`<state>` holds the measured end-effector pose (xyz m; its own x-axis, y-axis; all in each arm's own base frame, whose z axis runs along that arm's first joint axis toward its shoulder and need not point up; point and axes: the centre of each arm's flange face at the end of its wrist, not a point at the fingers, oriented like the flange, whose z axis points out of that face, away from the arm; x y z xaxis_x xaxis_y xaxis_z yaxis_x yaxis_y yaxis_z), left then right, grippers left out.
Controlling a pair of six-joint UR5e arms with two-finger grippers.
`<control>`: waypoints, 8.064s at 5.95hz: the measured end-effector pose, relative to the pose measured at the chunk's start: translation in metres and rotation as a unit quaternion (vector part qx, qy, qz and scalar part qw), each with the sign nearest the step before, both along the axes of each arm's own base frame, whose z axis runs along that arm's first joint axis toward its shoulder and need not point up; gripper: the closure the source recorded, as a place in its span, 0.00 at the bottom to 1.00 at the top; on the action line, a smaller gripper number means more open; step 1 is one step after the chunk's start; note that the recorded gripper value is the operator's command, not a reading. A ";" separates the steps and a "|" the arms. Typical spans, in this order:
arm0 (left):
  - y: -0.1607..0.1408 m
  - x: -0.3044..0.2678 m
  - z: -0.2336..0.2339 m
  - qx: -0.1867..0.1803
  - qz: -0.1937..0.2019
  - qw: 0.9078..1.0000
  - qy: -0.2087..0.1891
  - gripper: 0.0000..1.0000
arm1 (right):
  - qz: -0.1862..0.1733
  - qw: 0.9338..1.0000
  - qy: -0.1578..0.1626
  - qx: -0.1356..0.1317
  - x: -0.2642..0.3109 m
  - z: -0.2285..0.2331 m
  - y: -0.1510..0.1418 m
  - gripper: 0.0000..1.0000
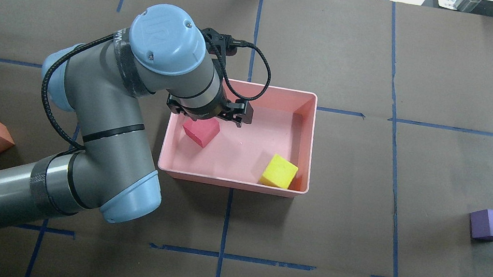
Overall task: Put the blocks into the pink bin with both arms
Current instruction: 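Carry the yellow cube into the bin while the right arm reaches the purple cube, then grasp the purple cube with the right gripper while the left gripper releases and lifts, then carry the purple cube into the bin while the left arm reaches the orange cube, then grasp the orange cube with the left gripper while the right gripper releases the purple cube, then carry the orange cube into the bin with the left gripper while the right arm withdraws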
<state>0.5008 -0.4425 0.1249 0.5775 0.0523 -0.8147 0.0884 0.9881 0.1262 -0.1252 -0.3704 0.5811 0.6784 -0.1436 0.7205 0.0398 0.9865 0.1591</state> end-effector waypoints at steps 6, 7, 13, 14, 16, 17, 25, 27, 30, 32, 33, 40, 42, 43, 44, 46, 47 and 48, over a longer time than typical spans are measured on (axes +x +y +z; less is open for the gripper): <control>0.007 0.003 0.002 0.001 0.005 1.000 0.000 0.00 | -0.017 0.999 0.029 -0.017 -0.070 0.050 0.024 0.62; 0.007 0.003 0.002 0.001 0.006 1.000 0.000 0.00 | -0.020 0.999 0.031 -0.018 -0.073 0.052 0.024 0.76; 0.022 -0.055 0.060 0.090 0.085 0.992 -0.020 0.00 | 0.038 0.998 -0.029 -0.043 -0.162 -0.171 -0.065 0.75; 0.012 -0.083 0.084 0.115 0.115 0.986 -0.028 0.00 | 0.049 0.996 -0.026 -0.070 -0.198 -0.242 -0.087 0.75; -0.010 -0.156 0.152 0.154 0.161 0.973 -0.053 0.00 | 0.081 0.990 -0.020 -0.115 -0.270 -0.357 -0.107 0.75; -0.014 -0.188 0.189 0.169 0.177 0.968 -0.064 0.00 | 0.101 0.986 -0.020 -0.131 -0.312 -0.398 -0.114 0.26; 0.055 -0.276 0.436 0.246 0.239 0.936 -0.077 0.00 | 0.123 0.986 0.000 -0.116 -0.373 -0.424 -0.102 0.00; 0.056 -0.275 0.449 0.232 0.228 0.943 -0.073 0.00 | 0.120 0.986 0.001 -0.114 -0.368 -0.417 -0.099 0.00; 0.056 -0.267 0.466 0.205 0.226 0.949 -0.076 0.12 | 0.120 0.986 0.005 -0.116 -0.367 -0.409 -0.098 0.00; 0.055 -0.261 0.471 0.199 0.231 0.949 -0.075 0.59 | 0.120 0.986 0.005 -0.116 -0.366 -0.409 -0.098 0.00; 0.055 -0.258 0.467 0.196 0.239 0.949 -0.061 0.61 | 0.119 0.987 0.002 -0.111 -0.361 -0.411 -0.100 0.00; -0.039 -0.199 0.231 0.132 0.144 0.981 0.011 0.57 | 0.029 0.999 0.015 -0.031 -0.163 -0.299 -0.187 0.00; -0.049 -0.157 0.106 0.060 0.097 0.993 0.019 0.54 | -0.014 0.999 0.035 -0.002 -0.088 -0.230 -0.199 0.00; -0.036 -0.130 0.067 0.037 0.079 0.996 0.023 0.54 | -0.036 0.999 0.036 0.010 -0.041 -0.193 -0.199 0.00; -0.018 -0.101 0.037 0.016 0.061 0.998 0.026 0.39 | -0.056 0.997 0.041 0.027 0.004 -0.157 -0.194 0.00; 0.031 -0.035 -0.001 -0.001 0.028 1.000 0.006 0.00 | -0.080 0.994 0.051 0.044 0.056 -0.111 -0.177 0.00; 0.049 -0.018 -0.006 -0.001 0.018 1.000 -0.001 0.00 | -0.086 0.994 0.053 0.045 0.066 -0.098 -0.169 0.00; 0.056 -0.014 -0.005 0.000 0.016 1.000 -0.005 0.00 | -0.091 0.993 0.054 0.048 0.075 -0.089 -0.163 0.00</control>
<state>0.4870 -0.3869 0.1200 0.5838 0.0712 -0.8088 0.0551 0.9904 0.1269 -0.0504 -0.5339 0.4925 0.7080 -0.3346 0.6219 0.2377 0.9422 0.2363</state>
